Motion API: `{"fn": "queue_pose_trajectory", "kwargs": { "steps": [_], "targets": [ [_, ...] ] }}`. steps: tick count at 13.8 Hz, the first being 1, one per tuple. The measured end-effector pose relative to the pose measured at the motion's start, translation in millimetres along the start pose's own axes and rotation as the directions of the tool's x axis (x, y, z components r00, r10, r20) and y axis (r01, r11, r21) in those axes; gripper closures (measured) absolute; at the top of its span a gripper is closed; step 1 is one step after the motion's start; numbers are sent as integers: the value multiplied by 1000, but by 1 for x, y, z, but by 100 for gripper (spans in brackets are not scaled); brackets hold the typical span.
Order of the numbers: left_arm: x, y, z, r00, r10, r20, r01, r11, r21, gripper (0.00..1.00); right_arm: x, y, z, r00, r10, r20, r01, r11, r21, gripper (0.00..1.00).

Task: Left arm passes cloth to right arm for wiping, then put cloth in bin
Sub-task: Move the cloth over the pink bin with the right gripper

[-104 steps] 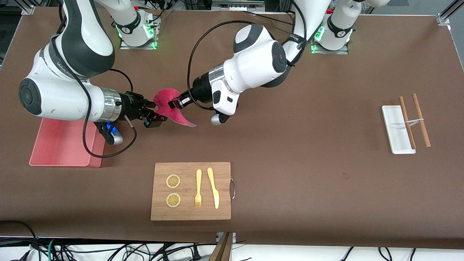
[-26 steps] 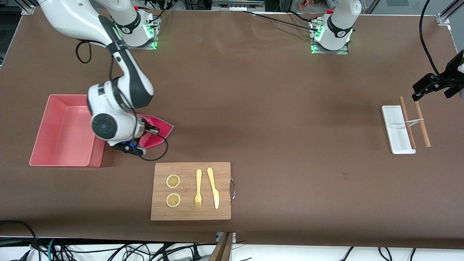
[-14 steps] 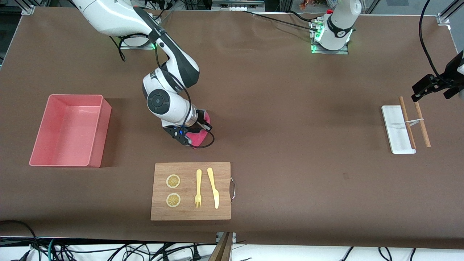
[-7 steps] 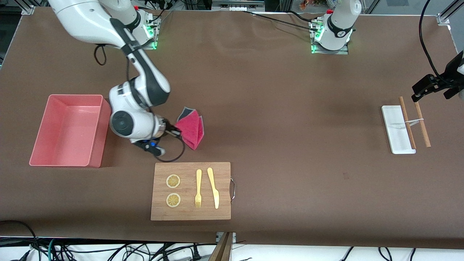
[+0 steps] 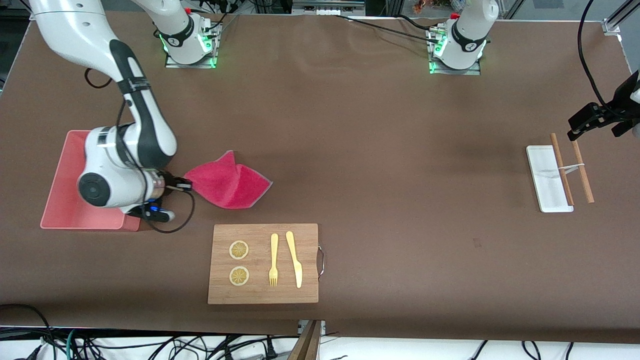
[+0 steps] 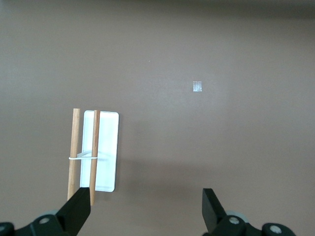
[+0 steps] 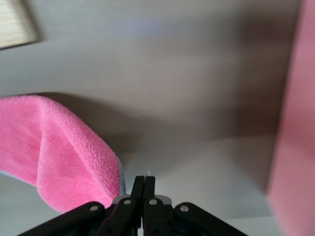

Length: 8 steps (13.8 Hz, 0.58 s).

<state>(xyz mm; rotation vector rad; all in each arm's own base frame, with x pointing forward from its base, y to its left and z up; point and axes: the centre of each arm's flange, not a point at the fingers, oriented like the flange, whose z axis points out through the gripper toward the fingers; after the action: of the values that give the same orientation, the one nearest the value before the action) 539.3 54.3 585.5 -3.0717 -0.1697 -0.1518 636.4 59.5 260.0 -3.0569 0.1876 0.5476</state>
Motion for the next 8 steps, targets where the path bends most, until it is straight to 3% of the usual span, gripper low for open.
{"fn": "queue_pose_trajectory", "kwargs": {
  "steps": [4, 8],
  "targets": [
    [0, 0, 0, 1000, 0, 0, 0, 1000, 0, 0, -5, 40, -32, 999, -40, -9, 40, 999, -3, 100],
    [3, 3, 3, 1000, 5, 4, -5, 1000, 0, 0, -48, 40, -123, 998, -69, -2, 69, 997, -38, 100]
  ]
}}
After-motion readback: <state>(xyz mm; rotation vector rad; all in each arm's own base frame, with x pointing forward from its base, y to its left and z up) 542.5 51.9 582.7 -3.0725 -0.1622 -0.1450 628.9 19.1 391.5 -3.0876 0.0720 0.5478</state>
